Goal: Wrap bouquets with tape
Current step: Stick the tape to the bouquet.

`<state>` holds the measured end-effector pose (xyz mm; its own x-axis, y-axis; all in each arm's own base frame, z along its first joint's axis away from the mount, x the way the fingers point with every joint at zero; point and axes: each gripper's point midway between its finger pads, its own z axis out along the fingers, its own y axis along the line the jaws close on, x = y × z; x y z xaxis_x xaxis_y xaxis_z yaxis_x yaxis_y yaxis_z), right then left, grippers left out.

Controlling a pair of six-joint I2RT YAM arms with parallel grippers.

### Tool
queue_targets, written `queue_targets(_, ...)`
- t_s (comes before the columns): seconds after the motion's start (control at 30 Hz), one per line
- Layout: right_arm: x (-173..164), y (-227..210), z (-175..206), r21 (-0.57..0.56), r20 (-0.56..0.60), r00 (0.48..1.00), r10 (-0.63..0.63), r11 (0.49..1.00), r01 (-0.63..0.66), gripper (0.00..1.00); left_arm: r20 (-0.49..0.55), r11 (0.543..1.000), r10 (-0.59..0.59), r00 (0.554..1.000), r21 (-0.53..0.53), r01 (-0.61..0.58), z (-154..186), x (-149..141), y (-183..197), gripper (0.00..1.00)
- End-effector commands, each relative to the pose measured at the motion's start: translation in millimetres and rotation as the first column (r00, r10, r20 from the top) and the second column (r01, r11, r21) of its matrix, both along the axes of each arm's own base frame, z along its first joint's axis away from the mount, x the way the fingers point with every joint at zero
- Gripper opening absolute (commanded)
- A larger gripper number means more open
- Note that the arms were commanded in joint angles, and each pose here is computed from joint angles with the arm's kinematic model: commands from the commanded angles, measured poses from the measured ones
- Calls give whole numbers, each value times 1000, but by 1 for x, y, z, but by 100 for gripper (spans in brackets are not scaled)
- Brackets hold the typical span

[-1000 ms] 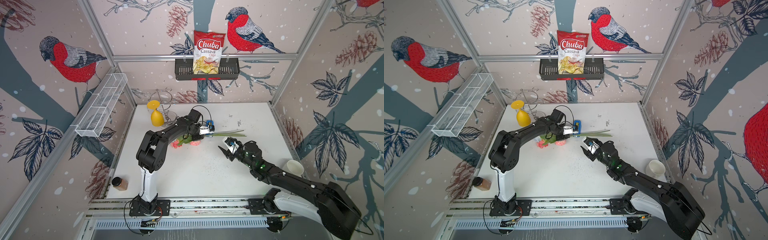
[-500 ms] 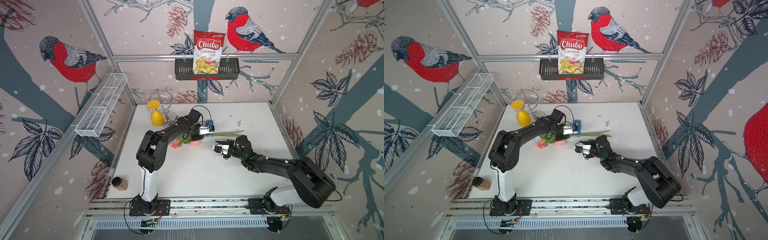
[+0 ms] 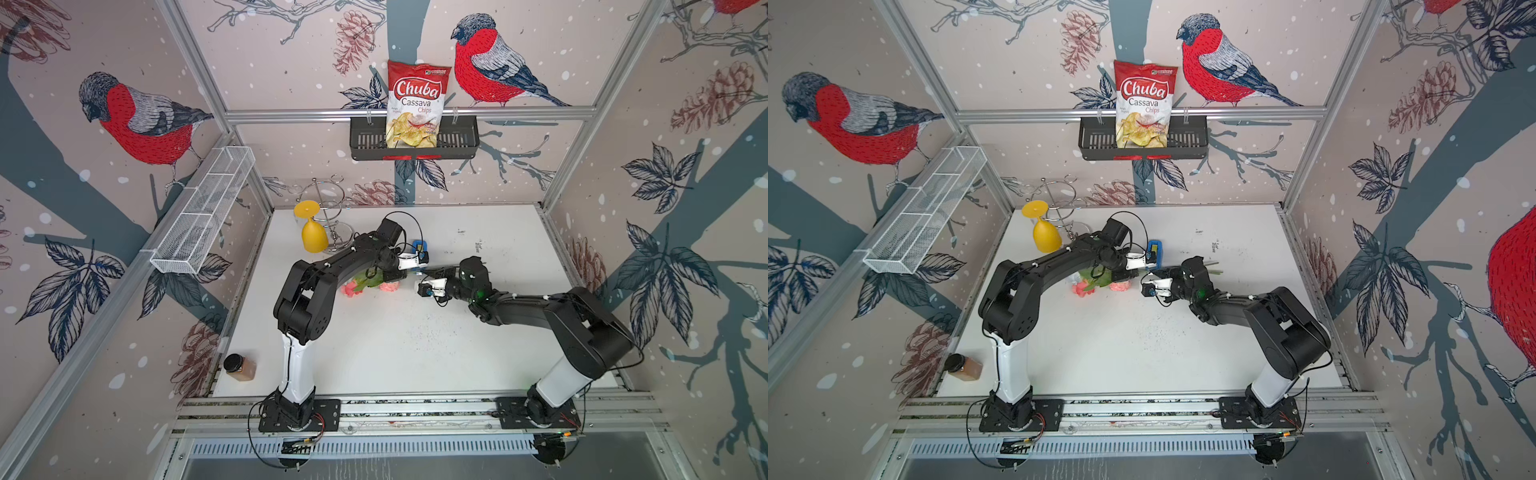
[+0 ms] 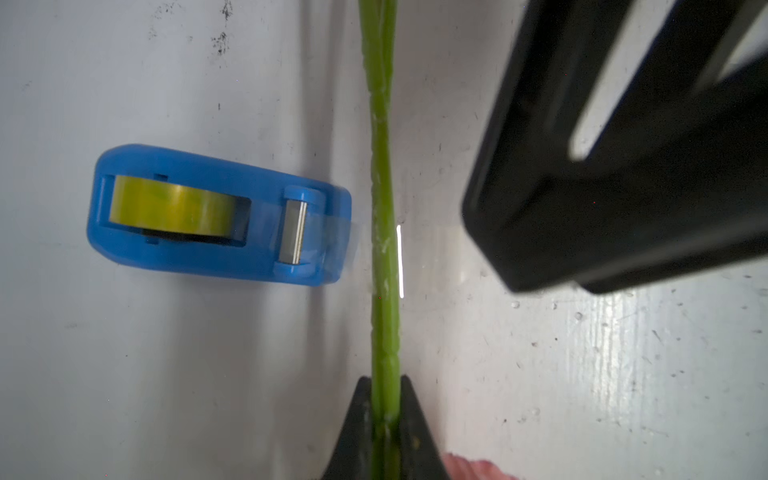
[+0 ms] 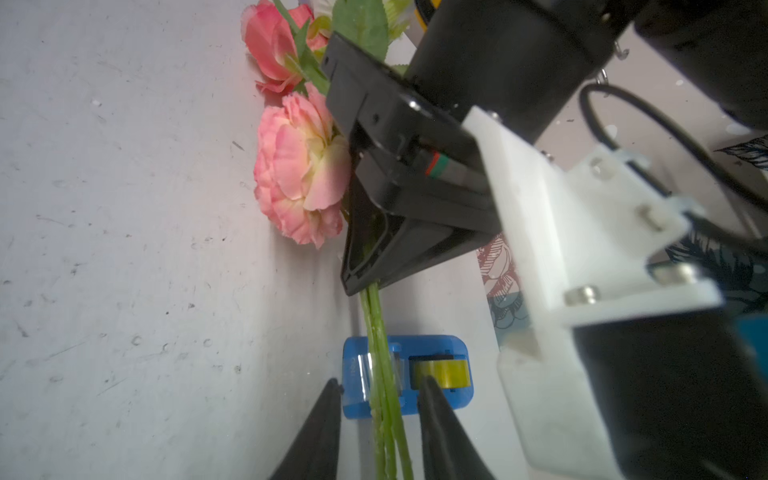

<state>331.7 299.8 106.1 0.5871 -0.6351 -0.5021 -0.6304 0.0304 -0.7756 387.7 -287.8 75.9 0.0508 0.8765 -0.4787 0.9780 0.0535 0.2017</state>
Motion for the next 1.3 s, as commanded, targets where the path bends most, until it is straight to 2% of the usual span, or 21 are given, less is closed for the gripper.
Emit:
queue_targets(0.0, 1, 4, 1, 1, 14, 999, 29, 1000, -29, 34, -22, 1000, -6, 1000, -2, 6, 1, -4, 0, 0)
queue_targets(0.27, 8, 12, -5, -5, 18, 999, 43, 999, -43, 35, -48, 1000, -6, 999, -14, 5, 7, -6, -3, 0)
queue_targets(0.83, 39, 10, -7, -68, 161, 987, -18, 997, 29, 34, -84, 999, -16, 996, -37, 13, 13, -14, -5, 0)
queue_targets(1.1, 47, 8, -8, -99, 185, 983, -19, 994, 37, 33, -95, 998, -25, 995, -58, 20, 19, -18, -7, 0)
queue_targets(1.2, 49, 8, -9, -105, 189, 982, -21, 994, 42, 29, -98, 998, -26, 995, -66, 19, 22, -19, -8, 0)
queue_targets(1.27, 50, 8, -9, -116, 193, 981, -18, 992, 41, 20, -97, 998, -16, 995, -58, 11, 21, -18, -7, 0)
